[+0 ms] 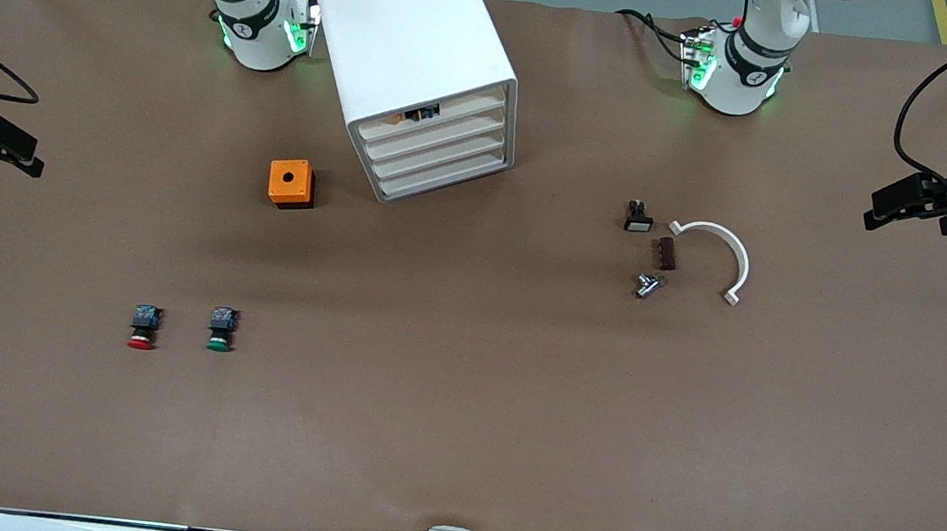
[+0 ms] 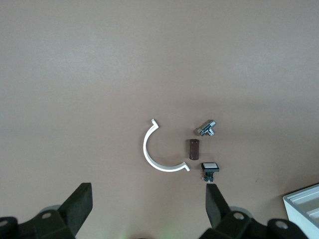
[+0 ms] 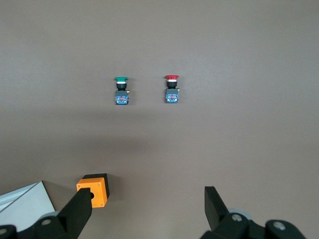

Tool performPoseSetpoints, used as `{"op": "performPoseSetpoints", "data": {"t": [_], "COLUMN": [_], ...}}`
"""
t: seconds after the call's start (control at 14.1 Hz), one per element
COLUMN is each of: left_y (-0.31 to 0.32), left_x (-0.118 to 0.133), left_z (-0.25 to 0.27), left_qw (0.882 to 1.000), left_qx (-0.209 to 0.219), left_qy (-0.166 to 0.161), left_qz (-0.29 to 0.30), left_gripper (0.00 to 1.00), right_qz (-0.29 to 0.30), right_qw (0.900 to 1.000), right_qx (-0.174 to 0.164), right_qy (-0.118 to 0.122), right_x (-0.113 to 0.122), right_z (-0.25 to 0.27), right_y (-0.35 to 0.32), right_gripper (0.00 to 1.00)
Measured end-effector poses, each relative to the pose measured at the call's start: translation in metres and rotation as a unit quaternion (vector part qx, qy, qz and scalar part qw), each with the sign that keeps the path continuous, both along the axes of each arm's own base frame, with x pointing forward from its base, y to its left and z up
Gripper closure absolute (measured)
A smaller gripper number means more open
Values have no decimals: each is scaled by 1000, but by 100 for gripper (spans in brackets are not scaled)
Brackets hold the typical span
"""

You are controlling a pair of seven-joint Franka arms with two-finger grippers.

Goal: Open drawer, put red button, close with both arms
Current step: 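Reach the left gripper to the drawer while the right gripper reaches the red button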

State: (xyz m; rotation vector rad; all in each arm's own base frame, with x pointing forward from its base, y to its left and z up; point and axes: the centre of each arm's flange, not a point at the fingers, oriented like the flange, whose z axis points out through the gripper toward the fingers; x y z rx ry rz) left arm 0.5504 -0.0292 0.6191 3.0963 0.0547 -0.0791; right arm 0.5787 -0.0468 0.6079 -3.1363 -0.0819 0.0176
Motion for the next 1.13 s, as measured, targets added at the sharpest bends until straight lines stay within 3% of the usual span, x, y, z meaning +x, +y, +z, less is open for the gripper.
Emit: {"op": "performPoseSetpoints", "data": {"t": [0.78, 0.99, 1.13], "left_y": [26, 26, 11], "left_x": [3, 18, 32], "left_z": [-7, -42, -80], "left_qw": [1000, 999, 997], "left_qx": [0, -1, 0], "left_qy": [11, 43, 77], "left_qz": [23, 23, 23], "left_gripper": [0, 0, 0], "right_qz": [0, 0, -1], "right_qw": [1000, 1000, 1000], "right_qx": [0, 0, 1], "right_qy": [0, 6, 8], "right_x": [0, 3, 17], "right_z": [0, -9, -32], "right_y": [0, -1, -4], "right_gripper": [0, 0, 0]}}
